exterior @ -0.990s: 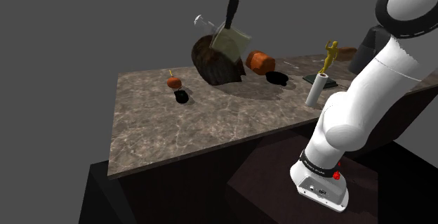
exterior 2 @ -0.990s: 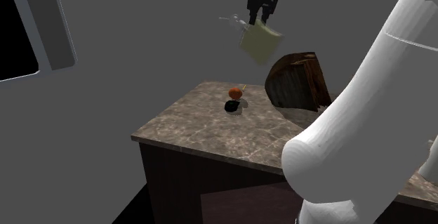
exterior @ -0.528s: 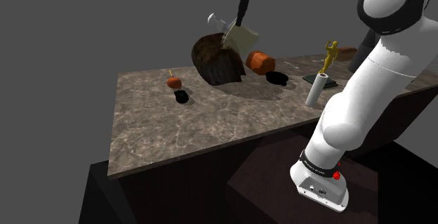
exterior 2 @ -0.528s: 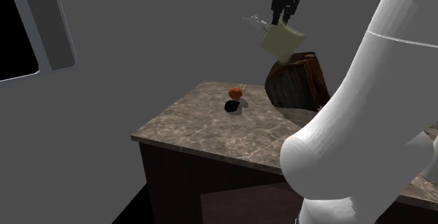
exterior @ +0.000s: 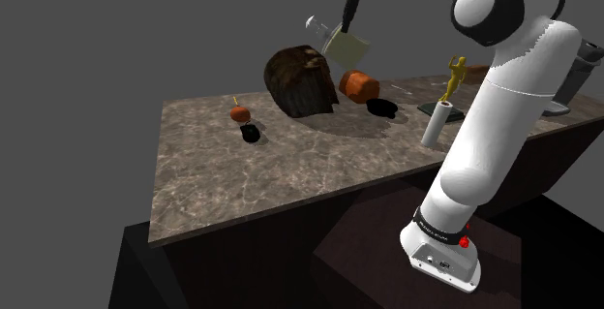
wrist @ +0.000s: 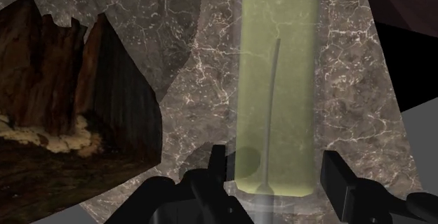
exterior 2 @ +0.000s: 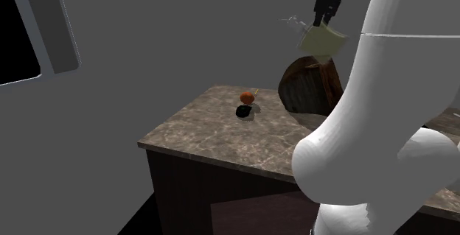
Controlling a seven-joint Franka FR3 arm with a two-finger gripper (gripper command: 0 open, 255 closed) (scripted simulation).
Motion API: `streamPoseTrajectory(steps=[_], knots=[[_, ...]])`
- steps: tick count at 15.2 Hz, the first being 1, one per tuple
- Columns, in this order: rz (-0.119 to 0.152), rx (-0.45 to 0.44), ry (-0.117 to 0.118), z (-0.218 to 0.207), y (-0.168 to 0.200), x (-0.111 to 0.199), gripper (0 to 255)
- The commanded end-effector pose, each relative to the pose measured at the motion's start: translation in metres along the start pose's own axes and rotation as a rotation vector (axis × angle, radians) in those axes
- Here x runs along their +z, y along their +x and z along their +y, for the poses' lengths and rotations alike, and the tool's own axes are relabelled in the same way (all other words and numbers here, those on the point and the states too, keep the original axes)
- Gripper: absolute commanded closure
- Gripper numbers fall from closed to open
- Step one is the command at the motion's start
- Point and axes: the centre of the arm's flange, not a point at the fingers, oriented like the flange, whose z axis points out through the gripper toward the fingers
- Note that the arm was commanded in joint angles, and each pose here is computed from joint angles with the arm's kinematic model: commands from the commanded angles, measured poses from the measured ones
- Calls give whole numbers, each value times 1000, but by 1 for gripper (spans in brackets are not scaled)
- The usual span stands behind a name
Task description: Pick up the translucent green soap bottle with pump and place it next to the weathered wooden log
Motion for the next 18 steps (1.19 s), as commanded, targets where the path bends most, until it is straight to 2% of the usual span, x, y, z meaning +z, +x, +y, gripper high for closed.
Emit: streamPoseTrajectory(steps=[1, 6, 18], knots=[[0, -3, 0, 19, -11, -6, 255], [0, -3, 0, 76, -41, -16, 255], [0, -3, 0, 82, -52, 46, 255]])
